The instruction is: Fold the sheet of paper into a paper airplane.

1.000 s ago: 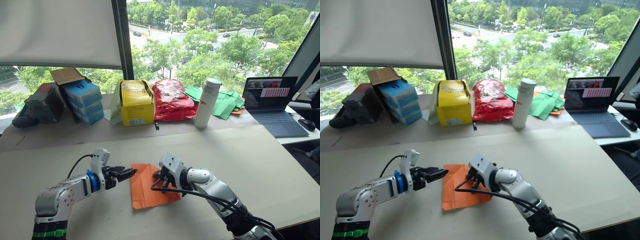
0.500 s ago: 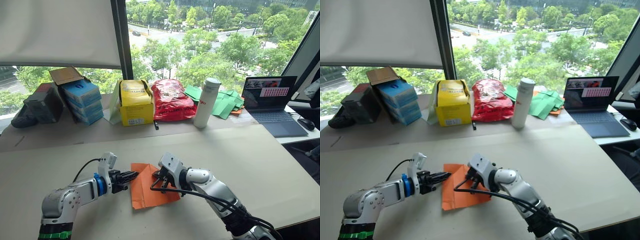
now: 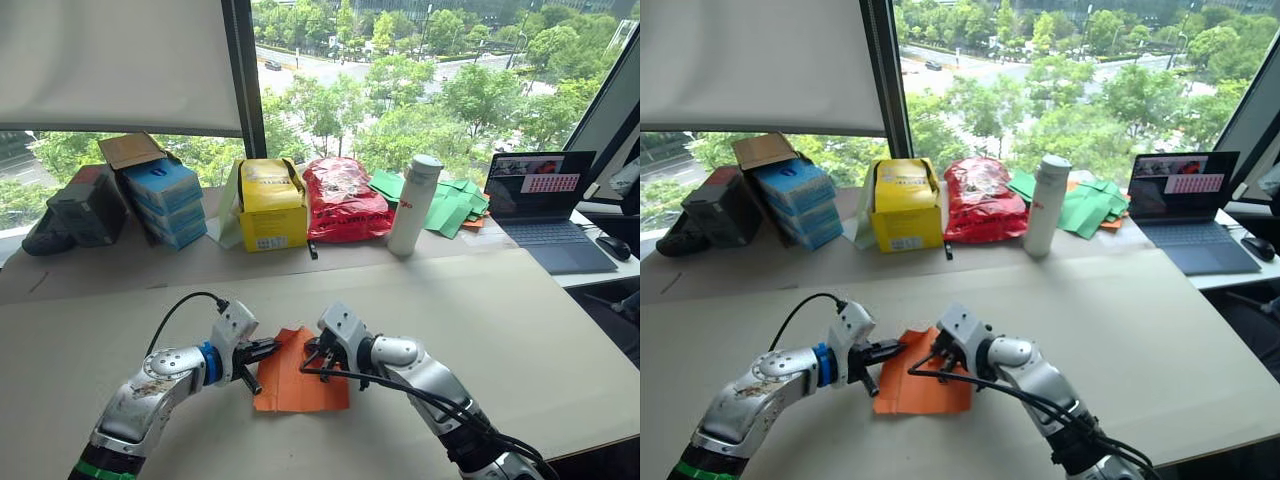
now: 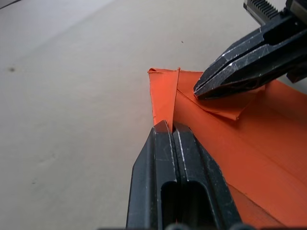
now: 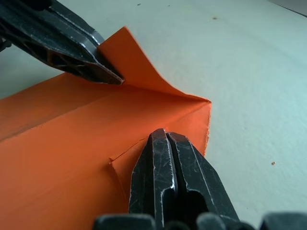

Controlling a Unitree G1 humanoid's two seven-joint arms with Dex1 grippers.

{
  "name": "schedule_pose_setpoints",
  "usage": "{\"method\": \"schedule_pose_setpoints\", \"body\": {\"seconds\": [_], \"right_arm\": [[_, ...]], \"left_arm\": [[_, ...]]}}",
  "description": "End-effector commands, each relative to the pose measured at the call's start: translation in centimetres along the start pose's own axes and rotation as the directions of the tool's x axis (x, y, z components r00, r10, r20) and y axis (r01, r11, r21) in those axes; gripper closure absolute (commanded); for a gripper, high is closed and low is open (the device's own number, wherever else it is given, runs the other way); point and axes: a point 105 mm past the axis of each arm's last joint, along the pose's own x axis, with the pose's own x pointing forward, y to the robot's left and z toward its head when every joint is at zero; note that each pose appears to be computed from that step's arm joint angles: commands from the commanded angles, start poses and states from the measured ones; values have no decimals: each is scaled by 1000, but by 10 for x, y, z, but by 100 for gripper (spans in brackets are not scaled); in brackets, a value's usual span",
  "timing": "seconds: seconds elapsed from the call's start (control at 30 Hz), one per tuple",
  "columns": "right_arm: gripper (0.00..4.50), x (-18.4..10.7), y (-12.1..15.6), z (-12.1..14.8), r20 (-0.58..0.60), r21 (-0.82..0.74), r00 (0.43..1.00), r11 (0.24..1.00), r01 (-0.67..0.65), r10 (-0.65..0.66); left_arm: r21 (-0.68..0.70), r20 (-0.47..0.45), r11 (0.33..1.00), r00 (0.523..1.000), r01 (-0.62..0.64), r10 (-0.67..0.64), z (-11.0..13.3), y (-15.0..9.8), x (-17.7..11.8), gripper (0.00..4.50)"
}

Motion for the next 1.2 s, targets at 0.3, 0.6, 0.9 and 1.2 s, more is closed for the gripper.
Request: {"method": "schedule_pose_setpoints", "body": {"seconds": [0.3, 0.6, 0.9, 1.2], "right_arm": [[450, -3, -15, 20, 113, 13, 989, 995, 99, -100], [450, 0, -11, 42, 232, -57, 970, 995, 85, -70], [450, 17, -8, 5, 42, -93, 997, 994, 65, -61], [450, 16, -7, -10, -49, -63, 998, 997, 44, -47]], "left_arm": [[406, -29, 912, 998, 55, -47, -7, -5, 3, 447], [475, -58, 877, 997, 74, -52, -13, -5, 5, 447], [509, -66, 857, 996, 84, -59, -13, -5, 5, 407], [349, -24, 936, 999, 35, -29, 1, 17, -15, 131]]}}
